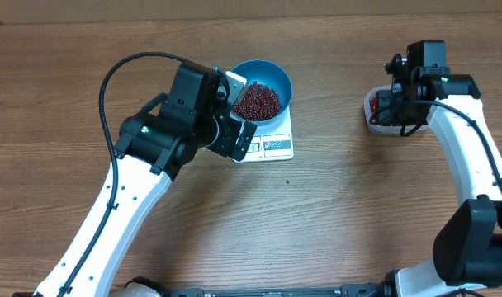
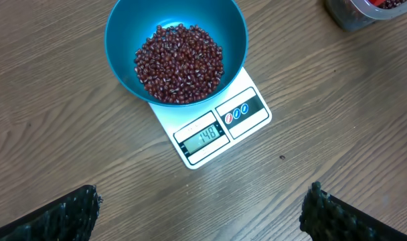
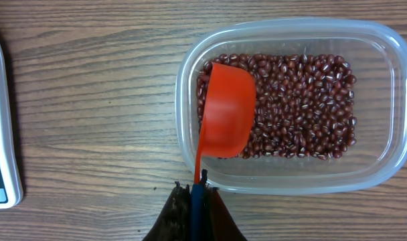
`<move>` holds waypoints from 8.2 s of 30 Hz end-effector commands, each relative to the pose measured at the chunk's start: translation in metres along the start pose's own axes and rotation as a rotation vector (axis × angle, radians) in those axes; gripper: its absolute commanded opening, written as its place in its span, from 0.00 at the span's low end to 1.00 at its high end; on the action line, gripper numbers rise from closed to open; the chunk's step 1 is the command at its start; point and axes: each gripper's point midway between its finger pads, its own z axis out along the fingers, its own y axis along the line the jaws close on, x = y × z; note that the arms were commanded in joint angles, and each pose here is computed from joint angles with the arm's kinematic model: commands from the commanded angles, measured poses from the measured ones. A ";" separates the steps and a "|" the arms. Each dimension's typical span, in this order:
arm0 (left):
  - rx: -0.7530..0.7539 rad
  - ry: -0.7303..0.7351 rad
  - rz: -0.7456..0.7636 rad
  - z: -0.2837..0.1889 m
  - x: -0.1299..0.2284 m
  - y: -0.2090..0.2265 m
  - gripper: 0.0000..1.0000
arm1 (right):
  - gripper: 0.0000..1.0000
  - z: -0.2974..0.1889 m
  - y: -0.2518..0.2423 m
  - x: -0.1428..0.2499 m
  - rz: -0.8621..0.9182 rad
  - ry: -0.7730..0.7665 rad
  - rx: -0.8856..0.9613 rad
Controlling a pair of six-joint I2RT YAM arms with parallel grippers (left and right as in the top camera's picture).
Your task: Scoop item into bowl and weigh 150g on scale
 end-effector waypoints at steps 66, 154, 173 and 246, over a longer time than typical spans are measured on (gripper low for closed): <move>0.012 -0.005 0.017 0.000 -0.003 -0.001 1.00 | 0.03 -0.115 0.149 -0.052 -0.184 -0.326 -0.748; 0.012 -0.005 0.017 0.000 -0.003 -0.001 1.00 | 0.04 -0.129 -0.016 -0.008 0.040 -0.274 -0.082; 0.012 -0.005 0.017 0.000 -0.003 -0.001 1.00 | 0.04 -0.123 -0.032 -0.019 0.212 -0.299 -0.035; 0.012 -0.005 0.017 0.000 -0.003 -0.001 1.00 | 1.00 -0.221 0.098 0.063 0.049 -0.314 -0.293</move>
